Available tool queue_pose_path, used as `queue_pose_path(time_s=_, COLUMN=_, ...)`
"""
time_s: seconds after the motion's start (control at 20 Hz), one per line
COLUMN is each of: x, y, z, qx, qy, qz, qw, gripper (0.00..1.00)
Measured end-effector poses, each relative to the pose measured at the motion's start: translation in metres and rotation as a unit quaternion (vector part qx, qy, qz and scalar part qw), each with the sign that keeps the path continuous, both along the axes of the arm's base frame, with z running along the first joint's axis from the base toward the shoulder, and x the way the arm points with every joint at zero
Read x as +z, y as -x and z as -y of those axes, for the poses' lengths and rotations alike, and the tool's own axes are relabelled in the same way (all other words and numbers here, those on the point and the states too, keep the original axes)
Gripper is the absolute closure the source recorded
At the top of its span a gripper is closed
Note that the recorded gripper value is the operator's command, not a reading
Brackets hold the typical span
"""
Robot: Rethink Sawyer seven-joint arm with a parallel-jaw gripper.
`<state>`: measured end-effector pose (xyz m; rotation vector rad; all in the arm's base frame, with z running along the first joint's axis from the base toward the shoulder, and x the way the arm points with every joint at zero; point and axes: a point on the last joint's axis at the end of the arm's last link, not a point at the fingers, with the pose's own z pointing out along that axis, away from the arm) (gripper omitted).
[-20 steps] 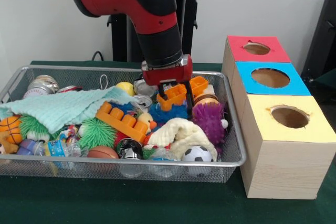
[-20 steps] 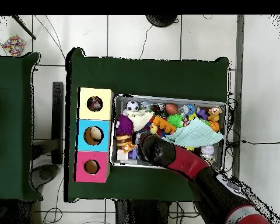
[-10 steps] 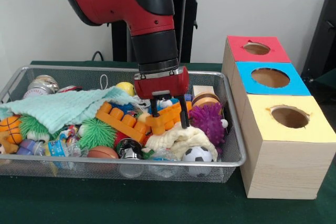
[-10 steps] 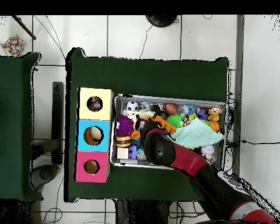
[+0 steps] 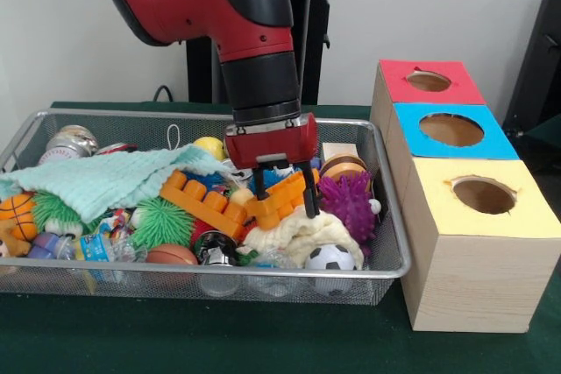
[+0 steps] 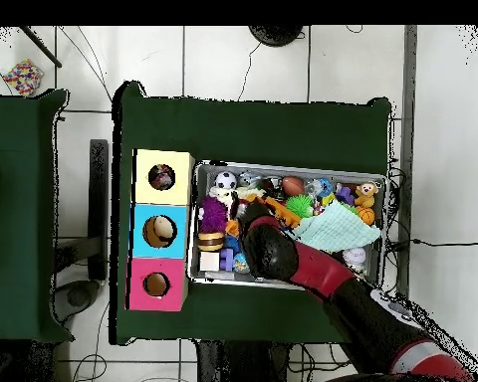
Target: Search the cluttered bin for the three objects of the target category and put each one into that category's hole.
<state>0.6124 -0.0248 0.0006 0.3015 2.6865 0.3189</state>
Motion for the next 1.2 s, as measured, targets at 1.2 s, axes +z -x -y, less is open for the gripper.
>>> queue_pose_path(time_s=1.2, x=0.06, y=0.002, z=0.016, qx=0.196, qy=0.14, qz=-0.27, qw=0.9323, gripper=0.0)
